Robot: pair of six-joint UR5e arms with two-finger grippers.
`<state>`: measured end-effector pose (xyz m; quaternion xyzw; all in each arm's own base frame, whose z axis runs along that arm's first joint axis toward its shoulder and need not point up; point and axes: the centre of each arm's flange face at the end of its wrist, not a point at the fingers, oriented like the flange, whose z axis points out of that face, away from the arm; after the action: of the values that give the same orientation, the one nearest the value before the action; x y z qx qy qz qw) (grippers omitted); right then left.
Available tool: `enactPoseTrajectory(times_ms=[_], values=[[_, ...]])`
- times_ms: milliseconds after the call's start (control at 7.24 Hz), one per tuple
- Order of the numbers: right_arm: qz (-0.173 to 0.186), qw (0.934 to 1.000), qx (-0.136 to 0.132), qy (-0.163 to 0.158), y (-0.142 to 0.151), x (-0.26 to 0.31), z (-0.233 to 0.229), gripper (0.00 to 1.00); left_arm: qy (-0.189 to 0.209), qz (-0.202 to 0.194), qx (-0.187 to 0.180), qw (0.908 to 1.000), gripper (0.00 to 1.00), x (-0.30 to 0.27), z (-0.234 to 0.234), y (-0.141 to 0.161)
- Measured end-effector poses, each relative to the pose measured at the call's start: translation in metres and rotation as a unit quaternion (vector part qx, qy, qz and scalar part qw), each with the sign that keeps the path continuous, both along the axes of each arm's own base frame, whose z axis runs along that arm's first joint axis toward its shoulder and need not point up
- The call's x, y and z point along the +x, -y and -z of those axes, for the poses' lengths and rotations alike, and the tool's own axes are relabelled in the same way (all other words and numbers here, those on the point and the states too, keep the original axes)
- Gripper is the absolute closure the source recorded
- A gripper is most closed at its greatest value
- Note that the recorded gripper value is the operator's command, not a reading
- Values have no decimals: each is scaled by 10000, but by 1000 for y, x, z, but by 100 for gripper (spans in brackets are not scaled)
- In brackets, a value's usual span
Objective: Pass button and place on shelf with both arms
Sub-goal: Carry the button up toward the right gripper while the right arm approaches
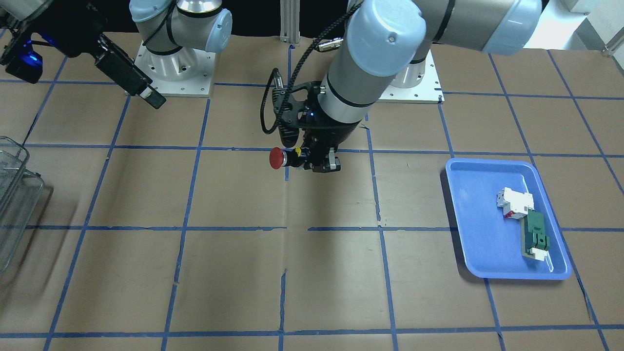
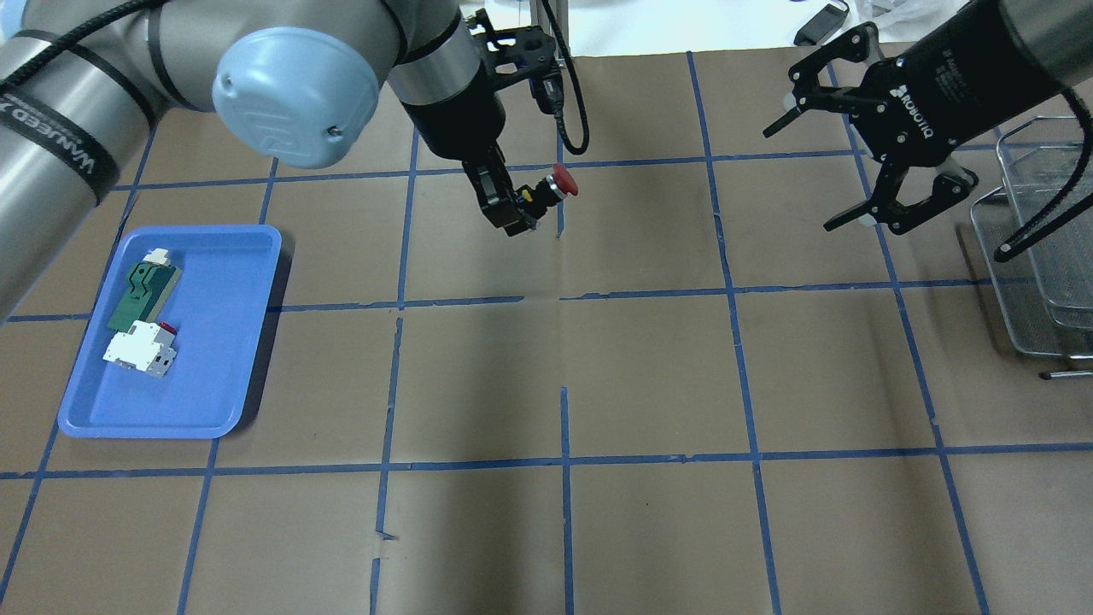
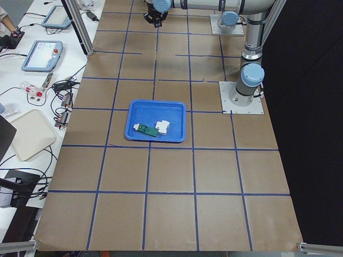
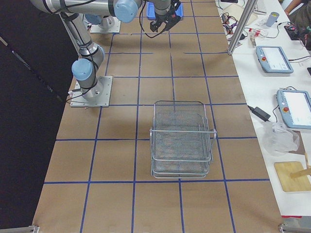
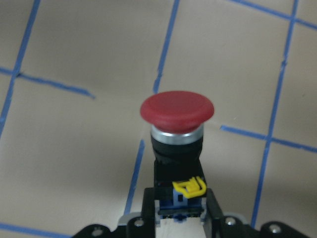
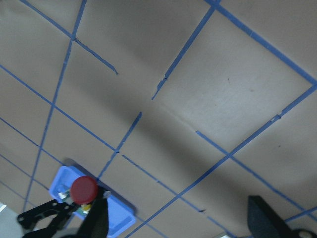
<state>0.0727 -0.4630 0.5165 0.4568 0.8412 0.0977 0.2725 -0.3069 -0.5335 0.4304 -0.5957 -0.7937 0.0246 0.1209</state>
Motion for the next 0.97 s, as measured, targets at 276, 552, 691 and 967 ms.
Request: enactPoseTrajectory(times_ms=[276,552,691,967], values=[[527,9972,267,460,11,-7,6,0,-48,-272,-197,9994,100,-19,1,0],[777,9931,593,642,22,-10,22,0,-212,-209,-519,9982,100,-32,-5,0],[901,9896,737,841,32,-9,31,0,-347,-99,-758,9965,100,-46,-10,-3],[1047,9833,910,1176,50,-9,45,0,-510,257,-1009,9933,100,-84,-10,-21]])
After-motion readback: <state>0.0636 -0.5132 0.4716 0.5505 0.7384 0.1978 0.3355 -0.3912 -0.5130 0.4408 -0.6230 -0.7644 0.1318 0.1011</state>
